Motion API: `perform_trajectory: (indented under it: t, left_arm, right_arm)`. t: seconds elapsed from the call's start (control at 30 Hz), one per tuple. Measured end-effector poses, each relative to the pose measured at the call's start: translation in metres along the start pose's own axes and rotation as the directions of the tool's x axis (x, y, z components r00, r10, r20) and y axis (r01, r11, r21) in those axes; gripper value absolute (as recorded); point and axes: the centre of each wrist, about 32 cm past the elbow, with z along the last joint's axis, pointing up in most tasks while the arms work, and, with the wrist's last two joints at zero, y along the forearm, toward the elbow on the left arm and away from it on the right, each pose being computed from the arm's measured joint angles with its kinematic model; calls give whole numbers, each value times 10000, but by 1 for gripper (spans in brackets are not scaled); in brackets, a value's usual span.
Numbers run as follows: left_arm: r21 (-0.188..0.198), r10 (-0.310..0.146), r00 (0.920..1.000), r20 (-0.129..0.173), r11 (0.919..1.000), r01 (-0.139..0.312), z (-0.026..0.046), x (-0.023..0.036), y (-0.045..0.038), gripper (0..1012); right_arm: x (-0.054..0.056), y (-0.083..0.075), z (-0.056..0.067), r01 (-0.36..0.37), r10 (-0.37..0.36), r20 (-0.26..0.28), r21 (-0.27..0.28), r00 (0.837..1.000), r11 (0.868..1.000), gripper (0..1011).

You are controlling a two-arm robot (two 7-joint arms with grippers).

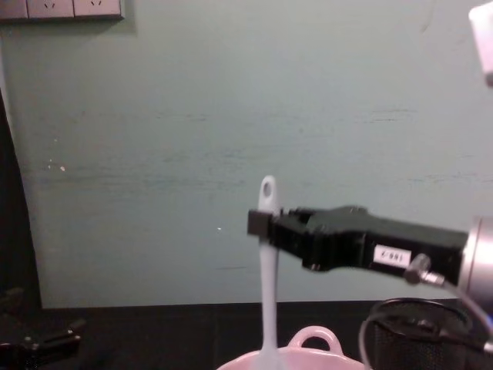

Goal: Use the one hand to pick up the spoon and stir the clear water in the bowl.

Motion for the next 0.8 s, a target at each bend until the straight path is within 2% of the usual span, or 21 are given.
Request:
perform_trajectory:
  t: [0.17, 0.37, 0.6, 0.8]
  left_arm:
    - [1, 0, 10000, 1, 10000, 0, 0, 0, 0, 1005]
    - [0, 0, 10000, 0, 10000, 0, 0, 0, 0, 1005]
    - [0, 0, 10000, 0, 10000, 0, 0, 0, 0, 1005]
    - [1, -1, 10000, 1, 10000, 1, 0, 0, 0, 1005]
  right_arm:
    - [-35, 79, -90, -121, 118, -145, -195, 9998, 9997, 119]
    - [-4, 191, -131, -81, 76, -196, -278, 9998, 9996, 119]
    - [156, 292, -192, 530, -537, -276, -239, 9982, 9983, 119]
    - [267, 222, -206, 1185, -1187, -230, -111, 9927, 9929, 119]
